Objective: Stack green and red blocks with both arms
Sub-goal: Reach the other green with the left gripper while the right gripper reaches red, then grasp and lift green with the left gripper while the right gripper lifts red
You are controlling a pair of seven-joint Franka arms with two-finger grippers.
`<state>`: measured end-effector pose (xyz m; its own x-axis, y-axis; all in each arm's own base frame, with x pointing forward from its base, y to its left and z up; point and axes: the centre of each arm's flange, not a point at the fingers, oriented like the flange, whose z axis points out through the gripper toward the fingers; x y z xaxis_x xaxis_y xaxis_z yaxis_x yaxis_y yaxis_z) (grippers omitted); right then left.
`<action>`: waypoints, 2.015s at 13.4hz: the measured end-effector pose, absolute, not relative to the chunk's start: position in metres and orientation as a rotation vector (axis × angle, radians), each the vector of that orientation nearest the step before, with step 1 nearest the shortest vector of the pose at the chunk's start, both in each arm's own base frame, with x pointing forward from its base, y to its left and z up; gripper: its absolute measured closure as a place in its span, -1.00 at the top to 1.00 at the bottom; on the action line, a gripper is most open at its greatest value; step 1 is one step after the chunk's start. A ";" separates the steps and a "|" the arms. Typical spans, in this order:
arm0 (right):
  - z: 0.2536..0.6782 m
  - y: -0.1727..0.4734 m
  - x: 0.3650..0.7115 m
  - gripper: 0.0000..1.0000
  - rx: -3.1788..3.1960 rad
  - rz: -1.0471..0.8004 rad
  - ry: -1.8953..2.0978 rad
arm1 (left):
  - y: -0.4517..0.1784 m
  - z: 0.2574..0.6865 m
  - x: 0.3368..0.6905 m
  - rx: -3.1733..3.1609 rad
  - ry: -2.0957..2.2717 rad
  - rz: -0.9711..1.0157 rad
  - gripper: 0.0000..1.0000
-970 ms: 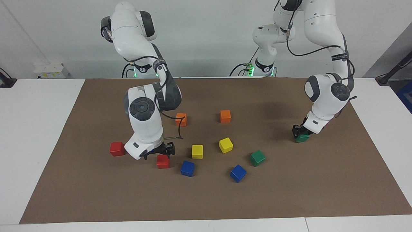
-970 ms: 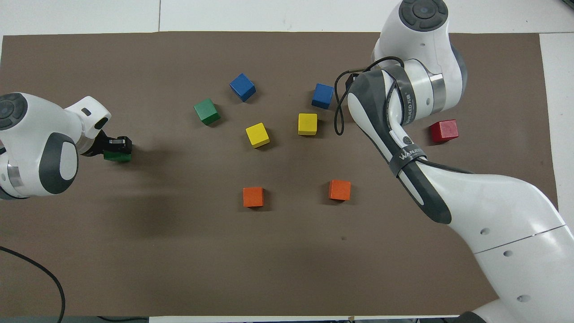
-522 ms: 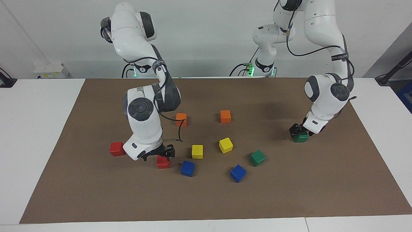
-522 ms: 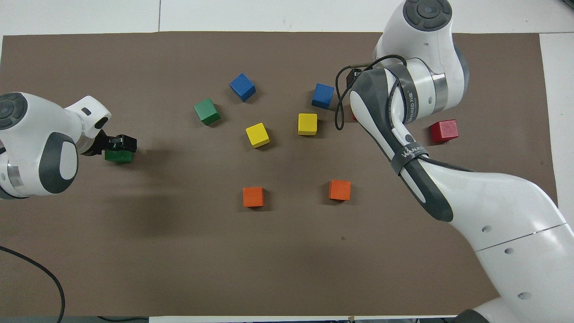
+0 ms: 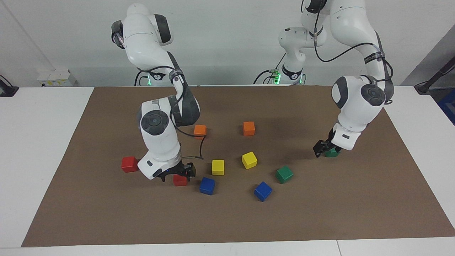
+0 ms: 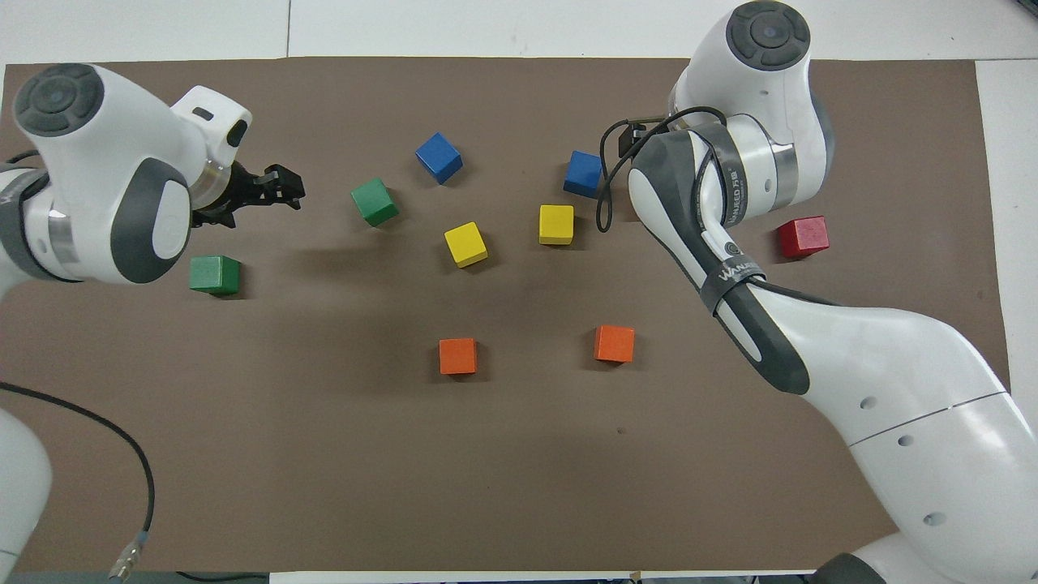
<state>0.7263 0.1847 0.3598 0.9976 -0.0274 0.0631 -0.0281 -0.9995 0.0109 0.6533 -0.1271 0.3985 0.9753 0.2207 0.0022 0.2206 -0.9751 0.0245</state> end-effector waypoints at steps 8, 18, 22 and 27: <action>0.324 0.185 0.717 1.00 3.130 0.101 -0.035 | -0.210 0.366 0.693 3.038 0.590 0.020 1.00; 0.303 0.186 0.697 1.00 3.132 0.097 -0.018 | -0.233 0.313 0.673 3.033 0.606 0.093 1.00; 0.299 0.185 0.692 0.99 3.130 0.085 -0.017 | -0.236 0.303 0.666 3.026 0.635 0.090 1.00; 0.301 0.182 0.692 0.15 3.130 0.084 -0.023 | -0.238 0.309 0.664 3.013 0.678 0.098 0.24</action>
<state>0.6921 0.1824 0.3006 0.9985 -0.0144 0.0534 -0.0150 -0.9998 0.0103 0.6641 -0.2380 0.3091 0.9017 0.4293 0.0505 0.4260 -0.9024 0.0647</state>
